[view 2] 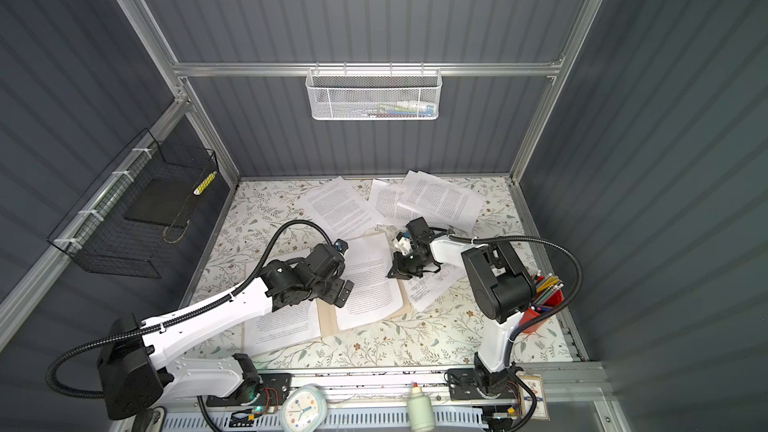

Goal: Put the files into the folder

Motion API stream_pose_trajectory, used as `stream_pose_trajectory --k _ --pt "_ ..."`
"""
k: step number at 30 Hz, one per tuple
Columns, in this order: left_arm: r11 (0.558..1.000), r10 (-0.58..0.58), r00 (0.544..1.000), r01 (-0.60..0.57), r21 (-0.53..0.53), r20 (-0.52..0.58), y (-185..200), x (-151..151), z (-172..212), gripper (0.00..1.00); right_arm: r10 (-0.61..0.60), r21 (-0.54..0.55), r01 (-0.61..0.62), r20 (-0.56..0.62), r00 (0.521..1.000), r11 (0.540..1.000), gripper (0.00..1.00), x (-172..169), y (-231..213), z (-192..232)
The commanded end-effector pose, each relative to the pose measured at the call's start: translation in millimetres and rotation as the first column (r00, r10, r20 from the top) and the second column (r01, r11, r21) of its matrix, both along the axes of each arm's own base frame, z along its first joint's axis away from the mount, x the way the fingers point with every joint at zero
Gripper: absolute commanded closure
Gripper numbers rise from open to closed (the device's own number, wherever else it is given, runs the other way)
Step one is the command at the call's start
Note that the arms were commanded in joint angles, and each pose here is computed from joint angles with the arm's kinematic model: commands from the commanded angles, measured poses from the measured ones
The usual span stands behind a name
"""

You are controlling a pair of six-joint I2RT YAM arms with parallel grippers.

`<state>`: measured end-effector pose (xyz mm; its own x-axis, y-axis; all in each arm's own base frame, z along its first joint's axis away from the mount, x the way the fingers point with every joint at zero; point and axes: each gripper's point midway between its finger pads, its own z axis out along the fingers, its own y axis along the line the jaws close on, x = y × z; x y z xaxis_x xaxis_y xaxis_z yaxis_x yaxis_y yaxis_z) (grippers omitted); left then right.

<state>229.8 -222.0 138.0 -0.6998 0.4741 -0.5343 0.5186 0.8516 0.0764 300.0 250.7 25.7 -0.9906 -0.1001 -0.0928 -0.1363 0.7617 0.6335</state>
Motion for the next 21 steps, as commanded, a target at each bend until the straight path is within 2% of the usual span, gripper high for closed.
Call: stream_pose_trajectory --k 1,21 --pt "1.000 0.011 1.000 -0.011 0.009 -0.019 2.4 -0.4 -1.7 0.00 0.018 -0.017 -0.018 0.008 1.000 1.000 1.00 -5.0 -4.4 2.5" --pt "1.000 0.014 1.000 -0.014 0.021 -0.024 2.9 1.8 -4.7 0.00 0.001 0.021 -0.002 0.007 1.000 1.000 1.00 5.6 4.8 7.0"
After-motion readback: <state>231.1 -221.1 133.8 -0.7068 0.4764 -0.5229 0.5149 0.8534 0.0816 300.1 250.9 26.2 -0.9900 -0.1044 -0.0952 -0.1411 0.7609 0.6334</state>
